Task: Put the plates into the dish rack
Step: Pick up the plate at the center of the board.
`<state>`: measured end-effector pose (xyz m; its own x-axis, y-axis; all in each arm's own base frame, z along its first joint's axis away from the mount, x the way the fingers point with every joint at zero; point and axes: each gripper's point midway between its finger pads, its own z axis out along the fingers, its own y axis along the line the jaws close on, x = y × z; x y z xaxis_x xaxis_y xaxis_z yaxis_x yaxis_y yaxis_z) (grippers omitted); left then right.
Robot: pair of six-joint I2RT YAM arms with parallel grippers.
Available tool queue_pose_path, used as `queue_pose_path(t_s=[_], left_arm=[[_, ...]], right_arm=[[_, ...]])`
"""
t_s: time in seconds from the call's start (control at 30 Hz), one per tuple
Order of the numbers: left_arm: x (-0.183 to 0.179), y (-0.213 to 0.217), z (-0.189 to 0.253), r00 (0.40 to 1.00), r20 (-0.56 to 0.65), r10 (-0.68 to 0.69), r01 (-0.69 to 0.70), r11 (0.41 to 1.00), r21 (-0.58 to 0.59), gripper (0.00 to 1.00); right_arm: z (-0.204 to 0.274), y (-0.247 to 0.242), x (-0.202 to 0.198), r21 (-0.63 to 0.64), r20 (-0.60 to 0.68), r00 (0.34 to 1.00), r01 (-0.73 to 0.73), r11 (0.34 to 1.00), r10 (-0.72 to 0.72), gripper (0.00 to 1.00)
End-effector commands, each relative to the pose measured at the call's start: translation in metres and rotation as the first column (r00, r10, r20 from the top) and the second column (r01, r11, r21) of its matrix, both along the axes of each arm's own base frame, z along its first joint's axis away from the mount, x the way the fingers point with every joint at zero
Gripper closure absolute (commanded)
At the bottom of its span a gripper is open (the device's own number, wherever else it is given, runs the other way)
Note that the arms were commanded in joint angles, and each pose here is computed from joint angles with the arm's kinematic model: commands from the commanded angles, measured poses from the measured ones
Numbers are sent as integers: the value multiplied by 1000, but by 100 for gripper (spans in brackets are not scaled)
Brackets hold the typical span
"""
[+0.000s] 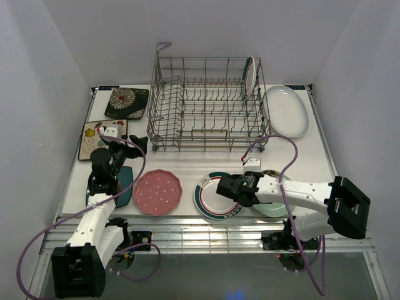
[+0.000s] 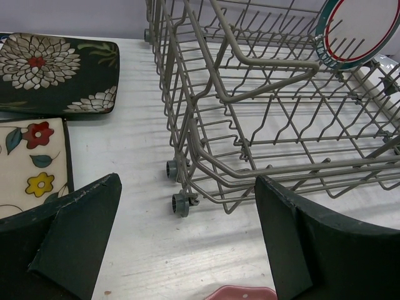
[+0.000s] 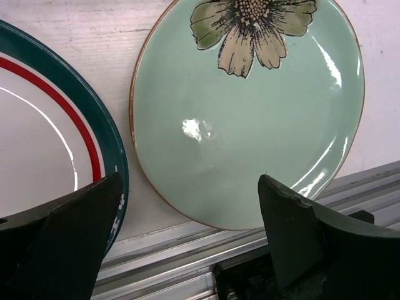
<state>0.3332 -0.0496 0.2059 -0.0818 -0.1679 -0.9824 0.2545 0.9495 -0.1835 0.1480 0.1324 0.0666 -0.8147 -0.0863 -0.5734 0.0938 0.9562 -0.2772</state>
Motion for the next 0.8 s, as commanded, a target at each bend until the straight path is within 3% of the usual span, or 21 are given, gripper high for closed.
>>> queue_pose_path(t_s=[0.0, 0.47, 0.77], left_arm=[[-1, 1, 6, 1000, 11, 10, -10, 1000, 0, 2], [2, 3, 4, 1000, -1, 20, -20, 1000, 2, 2], [2, 2, 3, 1000, -7, 17, -17, 1000, 2, 2]], right_arm=[[12, -11, 2, -43, 54, 998, 19, 999, -17, 7], [-12, -15, -23, -153, -30, 998, -62, 986, 58, 15], [-16, -19, -24, -153, -25, 999, -50, 987, 47, 29]])
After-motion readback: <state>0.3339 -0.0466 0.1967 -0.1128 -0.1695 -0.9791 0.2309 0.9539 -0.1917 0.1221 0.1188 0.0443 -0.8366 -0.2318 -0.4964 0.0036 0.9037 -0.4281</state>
